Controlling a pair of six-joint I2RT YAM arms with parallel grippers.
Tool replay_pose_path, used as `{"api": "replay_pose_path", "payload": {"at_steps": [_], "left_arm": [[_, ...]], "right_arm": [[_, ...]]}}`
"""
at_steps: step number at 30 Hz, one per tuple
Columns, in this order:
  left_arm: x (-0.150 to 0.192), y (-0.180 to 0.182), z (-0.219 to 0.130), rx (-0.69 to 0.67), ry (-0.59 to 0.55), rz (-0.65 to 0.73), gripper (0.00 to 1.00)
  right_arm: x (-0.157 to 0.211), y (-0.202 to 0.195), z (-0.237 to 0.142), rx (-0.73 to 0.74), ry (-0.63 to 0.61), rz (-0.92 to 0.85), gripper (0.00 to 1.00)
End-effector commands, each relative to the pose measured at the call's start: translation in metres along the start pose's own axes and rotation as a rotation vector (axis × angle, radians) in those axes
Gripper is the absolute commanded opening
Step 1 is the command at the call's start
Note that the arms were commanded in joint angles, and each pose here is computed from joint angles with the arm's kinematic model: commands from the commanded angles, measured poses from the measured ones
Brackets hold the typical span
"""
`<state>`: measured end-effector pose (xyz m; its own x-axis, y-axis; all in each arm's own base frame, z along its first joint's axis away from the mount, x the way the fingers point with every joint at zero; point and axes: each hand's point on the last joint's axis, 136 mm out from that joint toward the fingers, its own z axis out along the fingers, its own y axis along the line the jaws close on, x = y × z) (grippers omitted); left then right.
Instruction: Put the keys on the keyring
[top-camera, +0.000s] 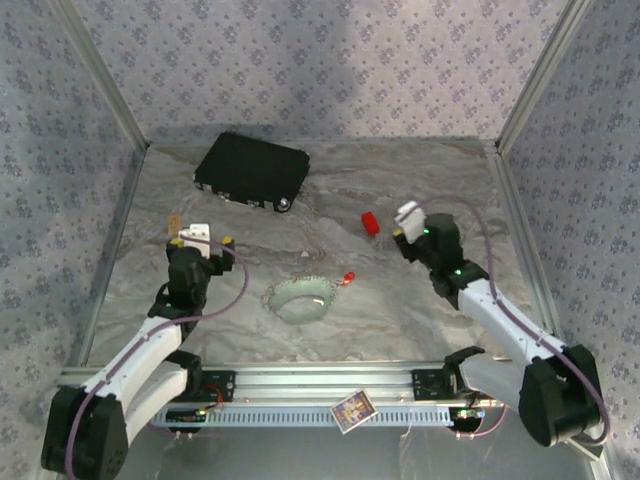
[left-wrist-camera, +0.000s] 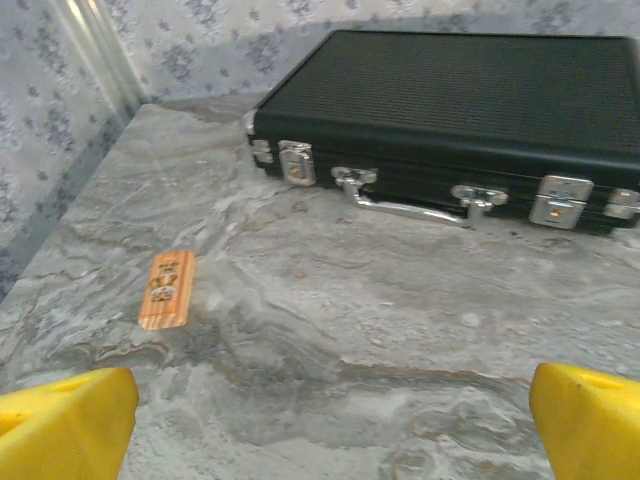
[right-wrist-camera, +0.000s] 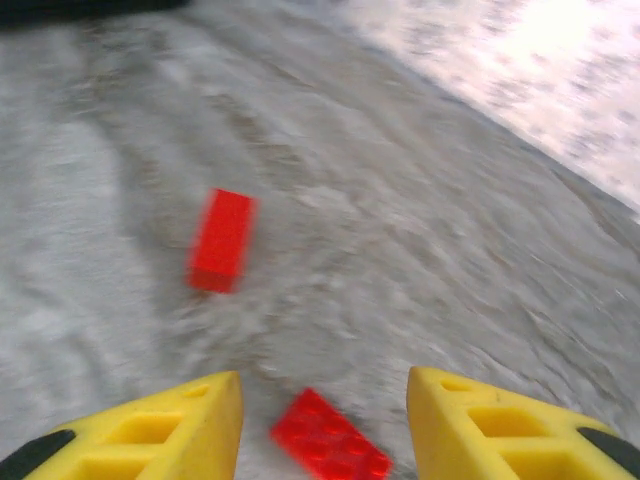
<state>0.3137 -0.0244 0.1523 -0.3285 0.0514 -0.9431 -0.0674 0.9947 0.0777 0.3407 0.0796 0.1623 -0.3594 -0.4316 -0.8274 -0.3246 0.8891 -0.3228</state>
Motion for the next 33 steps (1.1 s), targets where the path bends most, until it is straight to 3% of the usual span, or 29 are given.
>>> {"api": "replay_pose_path", "payload": {"at_steps": [1, 5, 12, 15, 17, 21, 28, 30, 33], "left_arm": [[-0.014, 0.009, 0.01, -0.024, -0.069, -0.046, 1.0], [0.003, 0.016, 0.026, -0.04, -0.019, -0.064, 1.0], [0.009, 0.016, 0.043, -0.028, -0.021, -0.065, 1.0], [0.013, 0.013, 0.052, -0.011, -0.022, -0.058, 1.0], [0.014, 0.011, 0.058, -0.001, -0.005, -0.04, 0.99], [0.009, 0.012, 0.066, 0.006, -0.033, 0.014, 1.0], [0.029, 0.023, 0.086, -0.006, -0.057, -0.039, 1.0], [0.037, 0.03, 0.096, -0.047, 0.043, -0.05, 1.0], [0.035, 0.042, 0.1, -0.049, 0.045, -0.116, 1.0]], "right_arm": [[0.022, -0.049, 0.008, 0.158, -0.119, 0.282, 0.49], [0.064, -0.064, 0.026, 0.195, -0.105, 0.376, 0.48], [0.071, -0.054, 0.053, 0.11, -0.089, 0.346, 0.45], [0.079, -0.06, 0.061, 0.154, -0.105, 0.37, 0.46], [0.083, -0.063, 0.065, 0.134, -0.046, 0.395, 0.46], [0.084, -0.07, 0.066, 0.143, -0.051, 0.428, 0.49], [0.085, -0.069, 0.066, 0.141, -0.048, 0.429, 0.55], [0.084, -0.07, 0.066, 0.142, -0.049, 0.428, 0.55], [0.085, -0.07, 0.066, 0.143, -0.048, 0.428, 0.55]]}}
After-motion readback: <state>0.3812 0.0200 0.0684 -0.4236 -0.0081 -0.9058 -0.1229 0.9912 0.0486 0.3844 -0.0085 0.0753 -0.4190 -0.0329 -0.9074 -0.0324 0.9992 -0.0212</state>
